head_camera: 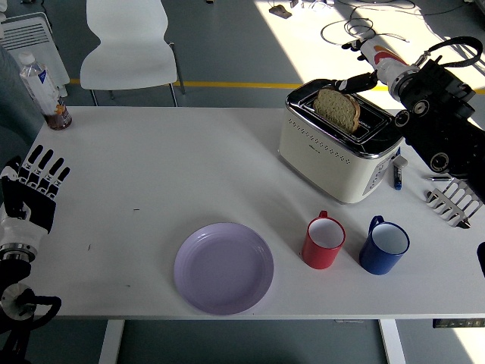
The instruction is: Push plate across desktop,pick up the break from the machine,place the break in the plate
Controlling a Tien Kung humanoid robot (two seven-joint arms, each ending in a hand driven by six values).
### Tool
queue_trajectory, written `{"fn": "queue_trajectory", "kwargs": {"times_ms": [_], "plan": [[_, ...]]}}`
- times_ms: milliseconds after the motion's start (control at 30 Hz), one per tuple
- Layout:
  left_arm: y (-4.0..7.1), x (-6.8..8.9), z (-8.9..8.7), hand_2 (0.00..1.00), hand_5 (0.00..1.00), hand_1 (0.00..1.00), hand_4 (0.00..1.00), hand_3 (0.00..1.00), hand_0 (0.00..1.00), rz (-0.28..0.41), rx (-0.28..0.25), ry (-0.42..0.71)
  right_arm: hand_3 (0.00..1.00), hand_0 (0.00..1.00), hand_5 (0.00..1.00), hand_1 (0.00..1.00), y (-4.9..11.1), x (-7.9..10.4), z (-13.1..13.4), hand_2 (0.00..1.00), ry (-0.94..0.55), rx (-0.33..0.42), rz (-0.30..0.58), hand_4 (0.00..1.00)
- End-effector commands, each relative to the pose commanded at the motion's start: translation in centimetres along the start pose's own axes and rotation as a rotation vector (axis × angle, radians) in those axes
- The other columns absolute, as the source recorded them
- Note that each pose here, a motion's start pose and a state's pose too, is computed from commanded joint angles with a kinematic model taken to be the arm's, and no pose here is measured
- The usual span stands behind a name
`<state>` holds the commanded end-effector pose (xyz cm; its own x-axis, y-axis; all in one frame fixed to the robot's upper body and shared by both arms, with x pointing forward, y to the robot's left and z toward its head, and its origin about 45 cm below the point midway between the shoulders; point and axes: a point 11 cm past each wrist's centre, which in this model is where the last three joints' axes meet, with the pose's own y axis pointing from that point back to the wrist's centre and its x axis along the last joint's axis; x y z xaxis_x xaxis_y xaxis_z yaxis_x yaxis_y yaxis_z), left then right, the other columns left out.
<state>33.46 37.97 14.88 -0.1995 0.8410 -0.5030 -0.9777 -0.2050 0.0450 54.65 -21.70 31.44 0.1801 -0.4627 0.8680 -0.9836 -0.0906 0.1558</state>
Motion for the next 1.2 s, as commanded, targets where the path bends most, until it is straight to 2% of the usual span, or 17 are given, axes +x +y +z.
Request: {"fn": "queue_trajectory", "kwargs": {"times_ms": [133, 167, 333, 367, 533, 733, 767, 933, 967, 1133, 1200], "plan": [[-0.2, -0.2, 0.1, 0.874, 0.998, 0.829, 0.517, 0.833, 0.819, -0.007, -0.002, -0.002, 0.846, 0.876, 0.301, 0.818, -0.4, -0.7, -0.2, 0.829, 0.025, -0.026, -0.022, 0.808], [-0.4, -0.4, 0.2, 0.869, 0.998, 0.827, 0.516, 0.830, 0.819, -0.011, -0.005, -0.003, 0.799, 0.818, 0.311, 0.751, -0.5, -1.1, -0.3, 0.721, 0.040, -0.039, -0.035, 0.809], [-0.9, -1.0, 0.3, 0.869, 0.998, 0.827, 0.516, 0.830, 0.819, -0.003, -0.034, 0.010, 0.799, 0.818, 0.311, 0.751, -0.6, -1.4, 0.1, 0.721, 0.079, -0.064, -0.042, 0.809], [-1.0, -1.1, 0.3, 0.858, 0.998, 0.813, 0.512, 0.818, 0.810, -0.001, -0.041, 0.017, 0.771, 0.774, 0.318, 0.717, -0.6, -1.4, 0.2, 0.652, 0.081, -0.069, -0.041, 0.812], [-1.2, -1.9, -0.1, 0.858, 0.998, 0.813, 0.512, 0.818, 0.810, -0.013, -0.037, 0.026, 0.771, 0.774, 0.318, 0.717, -0.7, -1.6, 0.4, 0.652, 0.097, -0.092, -0.047, 0.812], [-1.1, -1.9, -0.3, 0.858, 0.998, 0.812, 0.509, 0.817, 0.810, -0.014, -0.033, 0.022, 0.749, 0.763, 0.316, 0.699, -0.7, -1.3, 1.1, 0.633, 0.089, -0.117, -0.038, 0.809], [-1.1, -1.9, -0.3, 0.857, 0.998, 0.810, 0.506, 0.816, 0.810, -0.015, -0.034, 0.020, 0.728, 0.727, 0.316, 0.672, -0.7, -1.3, 1.3, 0.613, 0.081, -0.122, -0.038, 0.802], [-1.1, -2.0, -0.3, 0.857, 0.998, 0.810, 0.506, 0.816, 0.810, -0.018, -0.033, 0.018, 0.728, 0.727, 0.316, 0.672, -0.7, -1.6, 1.6, 0.613, 0.070, -0.135, -0.056, 0.802], [-1.1, -2.0, -0.3, 0.856, 0.998, 0.810, 0.504, 0.815, 0.809, -0.019, -0.032, 0.018, 0.697, 0.687, 0.319, 0.634, -0.7, -1.7, 1.7, 0.587, 0.070, -0.138, -0.059, 0.799], [-1.1, -2.0, -0.4, 0.856, 0.998, 0.810, 0.504, 0.815, 0.809, -0.017, -0.029, 0.014, 0.697, 0.687, 0.319, 0.634, -0.6, -2.0, 2.1, 0.587, 0.062, -0.150, -0.073, 0.799], [-1.0, -1.9, -0.5, 0.851, 0.998, 0.807, 0.489, 0.810, 0.805, -0.016, -0.028, 0.012, 0.671, 0.657, 0.318, 0.614, -0.6, -2.1, 2.1, 0.569, 0.051, -0.150, -0.078, 0.795]]}}
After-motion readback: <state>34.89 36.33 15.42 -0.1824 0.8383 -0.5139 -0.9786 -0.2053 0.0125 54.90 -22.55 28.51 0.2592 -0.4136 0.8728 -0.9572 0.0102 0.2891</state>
